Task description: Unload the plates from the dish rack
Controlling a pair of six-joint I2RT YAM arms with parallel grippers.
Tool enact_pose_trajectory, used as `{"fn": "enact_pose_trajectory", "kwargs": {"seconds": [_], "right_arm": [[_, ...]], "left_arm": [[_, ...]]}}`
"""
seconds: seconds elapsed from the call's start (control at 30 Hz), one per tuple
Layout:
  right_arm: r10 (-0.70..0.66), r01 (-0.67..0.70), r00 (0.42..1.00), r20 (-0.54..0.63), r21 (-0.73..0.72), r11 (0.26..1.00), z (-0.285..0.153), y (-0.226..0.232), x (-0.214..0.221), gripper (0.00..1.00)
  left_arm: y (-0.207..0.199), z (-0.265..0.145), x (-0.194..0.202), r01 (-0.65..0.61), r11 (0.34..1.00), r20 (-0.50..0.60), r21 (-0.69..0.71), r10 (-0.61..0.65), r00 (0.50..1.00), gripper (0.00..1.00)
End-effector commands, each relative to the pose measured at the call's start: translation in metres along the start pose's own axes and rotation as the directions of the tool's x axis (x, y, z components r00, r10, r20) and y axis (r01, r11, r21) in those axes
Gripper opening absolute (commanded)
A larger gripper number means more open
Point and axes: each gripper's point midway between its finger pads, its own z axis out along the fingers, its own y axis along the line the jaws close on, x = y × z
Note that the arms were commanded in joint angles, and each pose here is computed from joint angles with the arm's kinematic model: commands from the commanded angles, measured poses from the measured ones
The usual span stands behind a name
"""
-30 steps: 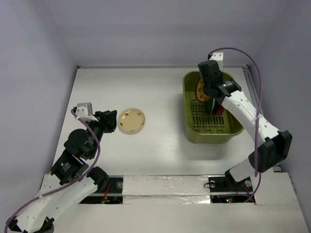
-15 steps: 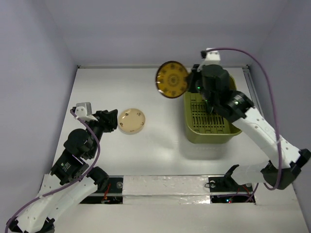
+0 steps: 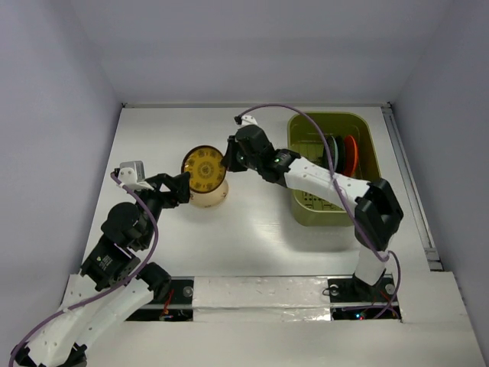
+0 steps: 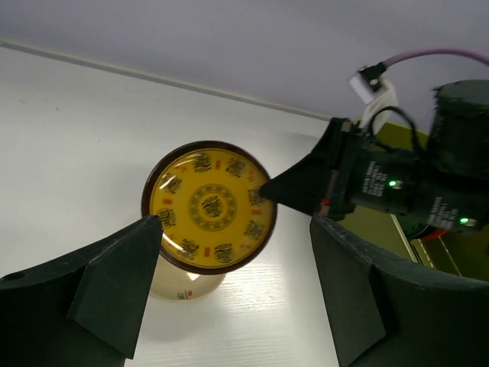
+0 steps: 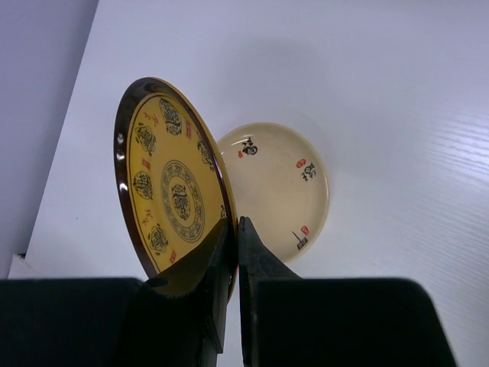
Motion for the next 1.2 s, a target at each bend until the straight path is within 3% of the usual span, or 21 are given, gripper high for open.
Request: {"fn": "enact_pose_trajectory", "kwargs": {"seconds": [0.0, 0.23, 0.53, 0.73, 0.8, 0.97, 1.13, 1.17], "right_arm": [[0.094, -0.084, 0.992, 0.08, -0.121, 0.989, 0.012, 0.032, -0.022, 0.01], [0.106, -0.106, 0.994, -0.013, -0.017, 0.994, 0.053, 0.001, 0.027, 0.02], [0.118, -0.112, 0.987, -0.113, 0.058, 0.992, 0.074, -0.026, 0.076, 0.1], [0.128, -0.115, 0.983, -0.133, 0.099, 0.988, 0.065, -0.042, 0.093, 0.37], [0.126, -0.11, 0.983, -0.132, 0.12, 0.987, 0.062, -0.047, 0.095, 0.5], [0.071, -0.051, 0.991, -0.115, 0.171, 0.984, 0.046, -0.053, 0.085, 0.68], [-0.008, 0.012, 1.0, -0.018, 0.211, 0.977, 0.008, -0.043, 0.038, 0.69], [-0.021, 0.01, 0.999, 0.049, 0.217, 0.976, -0.012, -0.039, 0.012, 0.65]], "left_arm": [[-0.001, 0.005, -0.005, 0.007, 1.0, 0.03, -0.003, -0.007, 1.0, 0.76], [-0.001, 0.006, -0.005, 0.003, 1.0, 0.026, -0.001, -0.002, 1.0, 0.8], [-0.003, 0.006, -0.004, 0.002, 1.0, 0.023, 0.007, -0.002, 1.0, 0.8], [-0.004, 0.005, -0.005, 0.004, 1.0, 0.025, 0.013, -0.005, 1.0, 0.81], [-0.004, 0.005, -0.005, 0.004, 1.0, 0.025, 0.013, -0.005, 1.0, 0.81], [-0.004, 0.003, -0.006, 0.011, 1.0, 0.031, 0.018, -0.012, 0.999, 0.81], [-0.004, 0.003, -0.007, 0.011, 1.0, 0.031, 0.018, -0.012, 0.999, 0.8], [-0.004, 0.003, -0.008, 0.012, 1.0, 0.034, 0.019, -0.013, 0.999, 0.8]]}}
